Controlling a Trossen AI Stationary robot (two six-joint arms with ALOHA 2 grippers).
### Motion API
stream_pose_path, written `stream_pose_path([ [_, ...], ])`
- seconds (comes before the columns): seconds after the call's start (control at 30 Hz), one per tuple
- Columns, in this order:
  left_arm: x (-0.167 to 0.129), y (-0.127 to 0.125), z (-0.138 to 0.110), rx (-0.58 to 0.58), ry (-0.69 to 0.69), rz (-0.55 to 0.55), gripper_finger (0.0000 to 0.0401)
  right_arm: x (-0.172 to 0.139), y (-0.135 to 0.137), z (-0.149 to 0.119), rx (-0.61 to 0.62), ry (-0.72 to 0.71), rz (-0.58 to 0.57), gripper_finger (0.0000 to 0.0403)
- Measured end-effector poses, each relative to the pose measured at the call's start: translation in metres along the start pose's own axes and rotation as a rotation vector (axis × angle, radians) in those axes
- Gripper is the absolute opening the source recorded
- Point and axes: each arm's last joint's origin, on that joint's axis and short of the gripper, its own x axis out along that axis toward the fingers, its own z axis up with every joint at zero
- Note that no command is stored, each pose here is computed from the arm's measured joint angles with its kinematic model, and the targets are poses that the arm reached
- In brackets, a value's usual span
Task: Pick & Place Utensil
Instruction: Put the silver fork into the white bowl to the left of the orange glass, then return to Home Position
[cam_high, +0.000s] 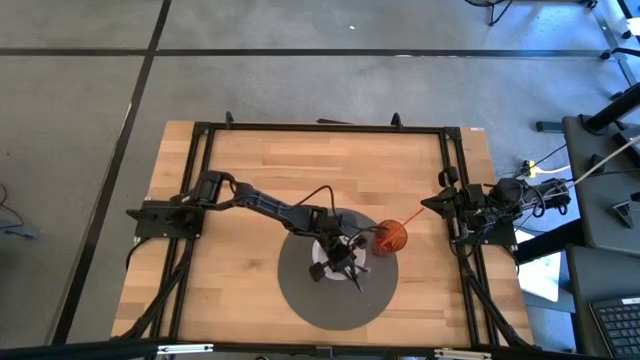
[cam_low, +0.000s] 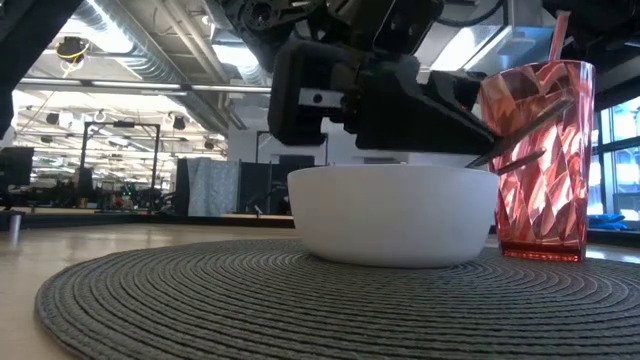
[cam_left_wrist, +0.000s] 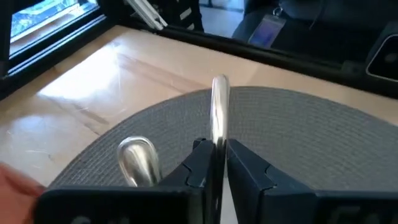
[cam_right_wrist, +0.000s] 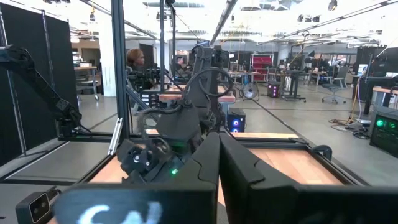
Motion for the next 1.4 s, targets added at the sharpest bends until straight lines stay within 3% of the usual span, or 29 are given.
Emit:
stream_pose_path([
  [0.2, -0.019, 0.006, 0.021, -0.006, -0.065, 0.005, 0.0019, 0.0, 0.0, 0.0, 0.002, -0.001, 0.0, 0.0007],
  [0.3, -0.037, 0.002, 0.042, -0.082, -0.066, -0.001, 0.0014, 0.0, 0.0, 0.0, 0.004, 0.0, 0.0, 0.0007],
  [0.43, -0.086, -0.009, 0.074, -0.15, -0.034, -0.002, 0.0002, 0.0, 0.0, 0.0, 0.006, 0.0, 0.0, 0.0007],
  [0.57, -0.141, -0.036, 0.083, -0.137, 0.011, 0.149, 0.0002, 0.0, 0.0, 0.0, 0.005, 0.005, -0.001, 0.0007],
  [0.77, -0.211, -0.089, 0.056, -0.212, -0.196, 0.467, 0.0002, 0.0, 0.0, -0.001, 0.005, 0.007, -0.002, 0.0007],
  [0.9, -0.24, -0.13, 0.025, -0.307, -0.294, 0.815, 0.0001, 0.0, 0.0, -0.001, 0.011, 0.007, -0.007, 0.0007],
  [0.97, -0.252, -0.148, 0.014, -0.322, -0.308, 0.919, 0.0001, 0.0, 0.0, -0.001, 0.015, 0.009, -0.018, 0.0007],
  [1.17, -0.273, -0.192, 0.004, -0.308, -0.444, 1.026, 0.0001, 0.0, 0.0, 0.001, 0.051, -0.009, -0.003, 0.0007],
  [1.27, -0.281, -0.204, 0.002, -0.356, -0.433, 1.112, 0.0001, 0.0, 0.0, 0.001, 0.052, -0.006, -0.002, 0.0007],
  [1.4, -0.282, -0.216, -0.001, -0.391, -0.391, 1.077, 0.0002, 0.0, 0.0, -0.001, 0.049, 0.008, 0.013, 0.0007],
])
